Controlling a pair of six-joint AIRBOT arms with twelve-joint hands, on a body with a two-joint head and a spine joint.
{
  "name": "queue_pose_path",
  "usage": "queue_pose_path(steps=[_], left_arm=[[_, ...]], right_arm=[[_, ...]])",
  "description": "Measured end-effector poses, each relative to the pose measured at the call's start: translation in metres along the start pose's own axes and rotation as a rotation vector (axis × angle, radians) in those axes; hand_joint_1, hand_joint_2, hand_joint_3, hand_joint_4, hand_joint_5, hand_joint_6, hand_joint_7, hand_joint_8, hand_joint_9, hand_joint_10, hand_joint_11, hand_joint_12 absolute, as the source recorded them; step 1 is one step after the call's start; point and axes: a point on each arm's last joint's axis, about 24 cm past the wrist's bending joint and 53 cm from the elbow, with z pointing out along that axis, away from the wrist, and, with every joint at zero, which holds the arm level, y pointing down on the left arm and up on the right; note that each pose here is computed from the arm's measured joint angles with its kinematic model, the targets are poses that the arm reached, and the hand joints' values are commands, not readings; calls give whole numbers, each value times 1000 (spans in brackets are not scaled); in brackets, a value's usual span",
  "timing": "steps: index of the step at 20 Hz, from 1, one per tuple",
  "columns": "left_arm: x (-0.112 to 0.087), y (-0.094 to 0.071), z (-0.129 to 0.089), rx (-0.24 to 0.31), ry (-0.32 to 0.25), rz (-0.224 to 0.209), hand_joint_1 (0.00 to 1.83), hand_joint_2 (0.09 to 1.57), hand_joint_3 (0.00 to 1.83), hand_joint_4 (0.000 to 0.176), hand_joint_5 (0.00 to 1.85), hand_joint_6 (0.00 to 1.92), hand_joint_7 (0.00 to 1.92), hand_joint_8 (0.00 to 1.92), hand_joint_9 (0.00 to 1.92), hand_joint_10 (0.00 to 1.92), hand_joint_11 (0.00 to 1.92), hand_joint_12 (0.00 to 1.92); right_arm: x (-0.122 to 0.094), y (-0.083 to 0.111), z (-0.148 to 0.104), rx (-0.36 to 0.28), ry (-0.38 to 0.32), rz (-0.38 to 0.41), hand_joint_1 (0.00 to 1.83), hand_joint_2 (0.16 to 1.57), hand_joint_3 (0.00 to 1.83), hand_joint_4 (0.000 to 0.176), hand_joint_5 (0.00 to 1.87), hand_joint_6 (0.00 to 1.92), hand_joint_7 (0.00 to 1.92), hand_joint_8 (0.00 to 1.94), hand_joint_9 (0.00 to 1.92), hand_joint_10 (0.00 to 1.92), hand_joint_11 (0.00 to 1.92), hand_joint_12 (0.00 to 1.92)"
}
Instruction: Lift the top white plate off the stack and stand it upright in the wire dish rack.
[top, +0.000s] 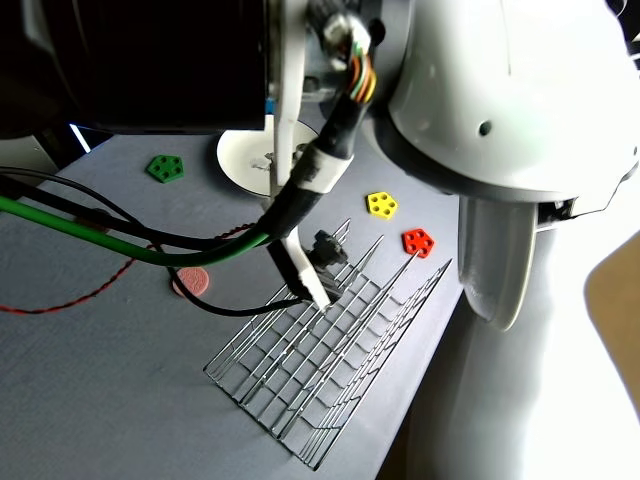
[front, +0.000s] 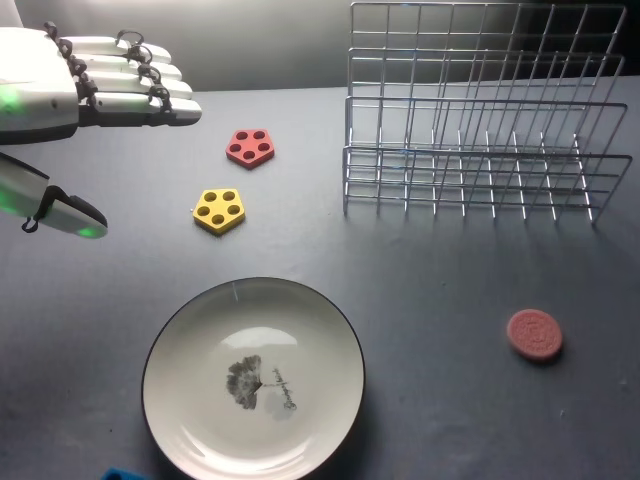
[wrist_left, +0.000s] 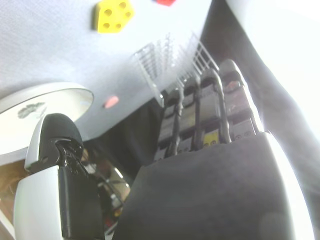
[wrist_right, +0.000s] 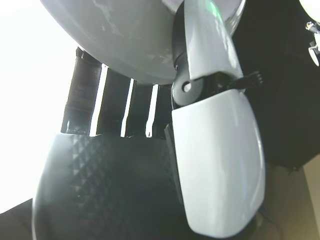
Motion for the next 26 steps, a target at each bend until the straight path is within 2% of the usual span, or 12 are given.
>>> queue_pose_path(steps=[4, 5, 6, 8, 11, 12, 13, 16, 17, 19, 22, 26], left_arm=[[0, 1, 0, -3, 0, 0, 361, 1056, 1, 0, 69, 0, 83, 0, 74, 0, 0, 217], [0, 1, 0, -3, 0, 0, 403, 1048, 0, 0, 78, 2, 90, 1, 81, 1, 0, 279], [0, 1, 0, -5, -1, 0, 423, 1056, 2, 0, 76, 0, 82, 2, 74, 1, 0, 266], [0, 1, 0, -5, -2, 0, 416, 1065, 2, 0, 73, 1, 69, 2, 68, 3, 0, 318], [0, 1, 0, -6, 0, 1, 424, 1055, 0, 0, 123, 9, 117, 9, 92, 7, 0, 300], [0, 1, 0, -7, 0, 1, 412, 1068, 2, 0, 96, 4, 93, 7, 65, 4, 0, 194], [0, 1, 0, -6, 0, 1, 411, 1034, 3, 0, 140, 3, 141, 4, 123, 3, 0, 342], [0, 2, 0, -8, 0, 1, 409, 1051, 5, 0, 77, 0, 86, 0, 76, 0, 0, 328], [0, 1, 0, -7, 1, 2, 389, 1054, 3, 0, 83, 2, 93, 2, 72, 0, 0, 310], [1, 1, 1, -5, 1, 2, 409, 1059, 3, 0, 90, 3, 92, 2, 63, 2, 0, 213], [2, -1, 3, -2, 2, -1, 348, 1054, 0, 0, 73, 0, 92, 0, 87, 4, 0, 319], [2, -1, 3, -2, 3, 3, 394, 1045, 0, 0, 104, 6, 117, 7, 94, 4, 0, 366]], right_arm=[[1, -1, -1, 22, 2, -3, 1484, 1142, 0, 0, 742, 1234, 878, 889, 963, 961, 761, 1590], [3, 1, -1, 23, 4, -6, 1483, 1149, 0, 0, 729, 1255, 861, 920, 941, 982, 756, 1599], [1, 4, -1, 19, 2, -9, 1493, 1088, 0, 0, 845, 1114, 996, 751, 1079, 780, 905, 1450], [-3, 12, -1, 2, -7, -8, 1485, 1139, 2, 0, 737, 1222, 879, 904, 954, 961, 795, 1565], [-6, 16, -1, -3, -12, -20, 1484, 1141, 1, 0, 737, 1221, 872, 896, 948, 984, 801, 1565], [-8, 16, -2, 4, -15, -20, 1496, 1077, 0, 0, 855, 1055, 1024, 707, 1112, 750, 952, 1407], [-10, 16, -3, 3, -18, -21, 1499, 1052, 2, 0, 896, 992, 1071, 643, 1171, 648, 1010, 1328], [-15, 19, -6, 6, -28, -29, 1500, 1048, 0, 0, 923, 1001, 1097, 569, 1179, 624, 1010, 1310], [-17, 20, -7, 10, -32, -32, 1485, 1137, 0, 0, 744, 1254, 895, 852, 961, 937, 800, 1543], [-15, 18, -7, 24, -29, -31, 1484, 1141, 0, 0, 728, 1265, 879, 876, 958, 956, 792, 1561], [-15, 9, -7, 62, -31, -4, 1483, 1145, 0, 0, 733, 1259, 862, 901, 931, 990, 797, 1562], [-19, -4, -12, 104, -39, 20, 1482, 1153, 0, 0, 724, 1264, 843, 926, 915, 1027, 783, 1587]])
